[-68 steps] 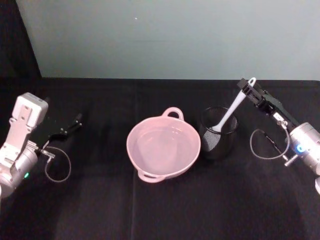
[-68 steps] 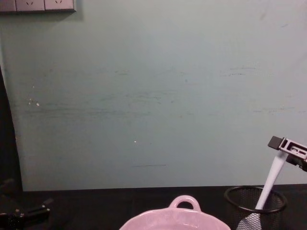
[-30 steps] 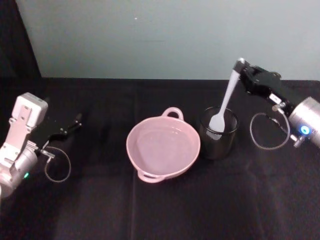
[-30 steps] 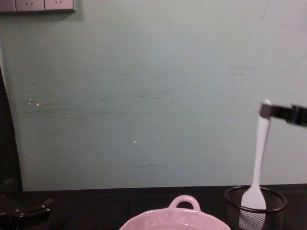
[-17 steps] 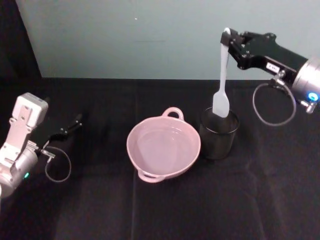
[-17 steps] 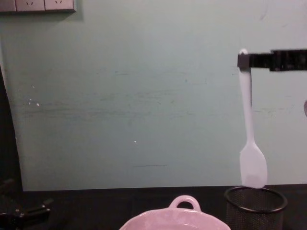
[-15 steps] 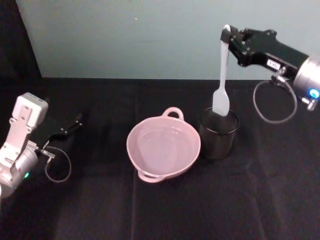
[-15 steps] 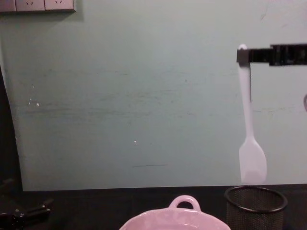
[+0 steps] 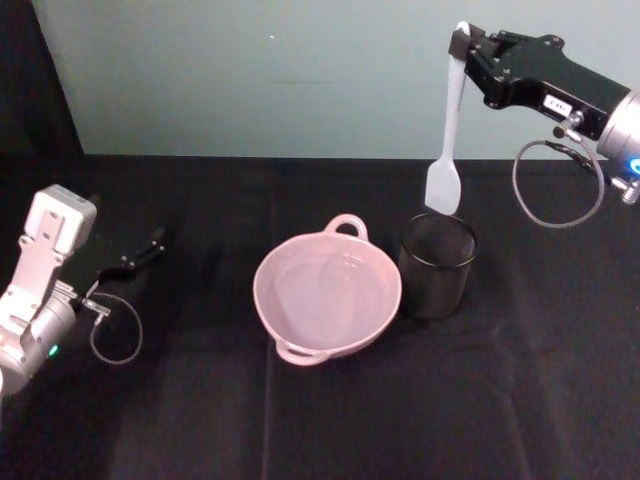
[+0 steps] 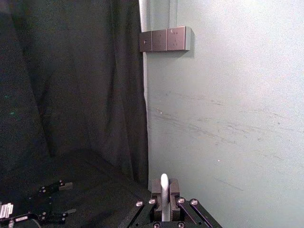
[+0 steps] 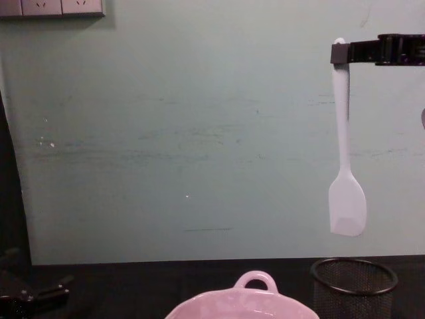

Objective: Use the one hand to pick up the spoon and stir the clear water in the bowl.

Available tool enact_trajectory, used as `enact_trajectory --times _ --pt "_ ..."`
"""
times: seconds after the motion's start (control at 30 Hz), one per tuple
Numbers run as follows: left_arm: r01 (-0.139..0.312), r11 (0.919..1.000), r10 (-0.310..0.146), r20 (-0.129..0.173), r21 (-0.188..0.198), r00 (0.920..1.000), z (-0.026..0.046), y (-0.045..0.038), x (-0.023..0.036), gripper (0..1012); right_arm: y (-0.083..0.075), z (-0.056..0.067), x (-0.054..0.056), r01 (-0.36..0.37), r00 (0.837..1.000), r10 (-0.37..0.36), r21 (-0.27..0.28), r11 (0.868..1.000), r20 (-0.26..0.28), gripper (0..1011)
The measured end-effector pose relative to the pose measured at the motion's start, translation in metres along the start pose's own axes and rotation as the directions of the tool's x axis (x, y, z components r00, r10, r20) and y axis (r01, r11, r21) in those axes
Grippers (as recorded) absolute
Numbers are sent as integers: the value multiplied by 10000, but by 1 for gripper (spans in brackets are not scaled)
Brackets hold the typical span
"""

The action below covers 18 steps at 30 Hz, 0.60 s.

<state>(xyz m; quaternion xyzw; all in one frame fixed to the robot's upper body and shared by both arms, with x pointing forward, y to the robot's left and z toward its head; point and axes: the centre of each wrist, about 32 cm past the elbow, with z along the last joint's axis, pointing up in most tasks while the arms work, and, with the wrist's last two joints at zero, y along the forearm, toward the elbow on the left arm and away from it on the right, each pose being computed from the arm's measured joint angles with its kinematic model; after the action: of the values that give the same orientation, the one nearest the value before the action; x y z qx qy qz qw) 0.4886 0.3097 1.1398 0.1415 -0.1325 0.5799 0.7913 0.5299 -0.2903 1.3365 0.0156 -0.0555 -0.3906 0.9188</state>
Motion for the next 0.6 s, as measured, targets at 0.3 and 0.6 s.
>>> enact_trajectory --times 0.3,0.6 --pt "0 10000 0 0 0 10000 0 0 0 1011 2 -3 0 -6 10000 6 -12 10000 1 100" --pt "0 10000 0 0 0 10000 0 0 0 1011 3 -6 1 -14 10000 14 -27 10000 1 100"
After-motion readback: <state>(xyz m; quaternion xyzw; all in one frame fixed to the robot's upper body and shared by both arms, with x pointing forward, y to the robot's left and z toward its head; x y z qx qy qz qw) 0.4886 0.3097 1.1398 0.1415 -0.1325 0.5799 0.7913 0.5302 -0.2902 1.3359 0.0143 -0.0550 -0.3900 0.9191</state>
